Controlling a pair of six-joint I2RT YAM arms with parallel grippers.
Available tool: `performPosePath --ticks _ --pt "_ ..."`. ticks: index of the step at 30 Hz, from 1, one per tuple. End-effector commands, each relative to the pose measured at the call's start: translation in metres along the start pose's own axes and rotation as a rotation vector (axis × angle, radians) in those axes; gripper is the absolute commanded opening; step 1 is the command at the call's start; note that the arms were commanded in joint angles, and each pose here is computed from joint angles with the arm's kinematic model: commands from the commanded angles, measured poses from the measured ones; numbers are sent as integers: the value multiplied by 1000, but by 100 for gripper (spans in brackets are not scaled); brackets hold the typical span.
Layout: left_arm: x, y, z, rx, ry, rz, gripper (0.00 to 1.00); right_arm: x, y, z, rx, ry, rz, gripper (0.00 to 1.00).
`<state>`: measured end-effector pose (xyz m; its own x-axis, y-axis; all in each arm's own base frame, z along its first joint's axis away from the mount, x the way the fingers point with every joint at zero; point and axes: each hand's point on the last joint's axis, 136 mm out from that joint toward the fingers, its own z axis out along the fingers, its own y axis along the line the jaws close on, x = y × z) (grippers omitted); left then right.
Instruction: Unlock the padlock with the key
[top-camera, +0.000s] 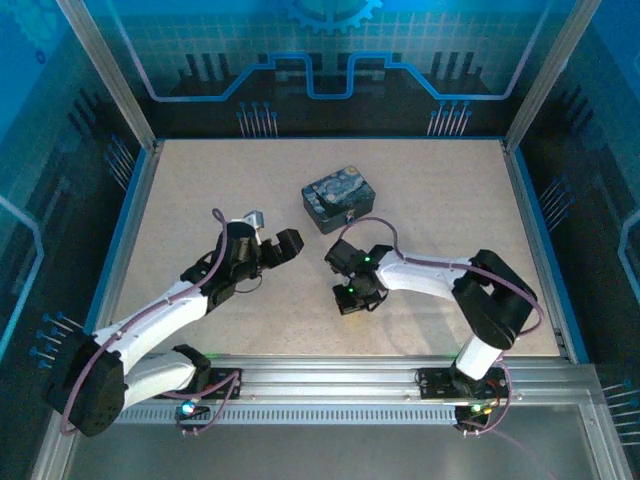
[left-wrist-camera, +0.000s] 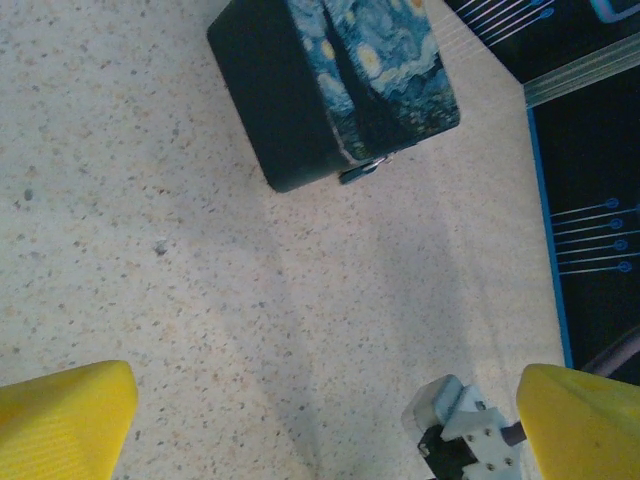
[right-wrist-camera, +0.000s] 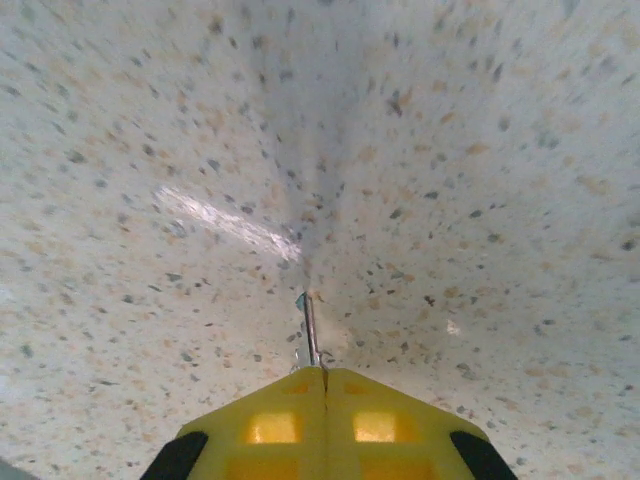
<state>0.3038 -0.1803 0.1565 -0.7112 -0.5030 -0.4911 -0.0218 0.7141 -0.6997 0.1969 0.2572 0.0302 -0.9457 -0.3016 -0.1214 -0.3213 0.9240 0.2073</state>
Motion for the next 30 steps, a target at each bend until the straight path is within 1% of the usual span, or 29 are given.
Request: performPosePath --ticks 1,6,9,12,16,17,20,25,30 --pt "-17 -31 -11 80 -39 34 99 -36 11 -31 -105 -174 33 0" --pt "-27 -56 -17 153 -40 47 99 -77 22 -77 -243 -384 54 0" --pt "-33 -71 -22 190 -38 22 99 -100 26 -108 -328 -500 70 0" --pt "-38 -77 -24 190 -26 -89 99 -119 32 -138 -387 -592 62 0" --pt "-42 -83 -20 200 23 -316 99 -137 39 -172 -420 -687 21 0" --pt "-41 -83 -18 201 39 -384 99 -141 42 -178 -435 -703 11 0" --pt "-42 -91 -12 246 77 -517 99 -150 51 -193 -470 -738 -13 0" --pt "-42 -92 -7 279 98 -677 99 -160 61 -204 -514 -774 -25 0" --pt "-39 -84 0 288 100 -814 98 -165 72 -199 -550 -756 -43 0"
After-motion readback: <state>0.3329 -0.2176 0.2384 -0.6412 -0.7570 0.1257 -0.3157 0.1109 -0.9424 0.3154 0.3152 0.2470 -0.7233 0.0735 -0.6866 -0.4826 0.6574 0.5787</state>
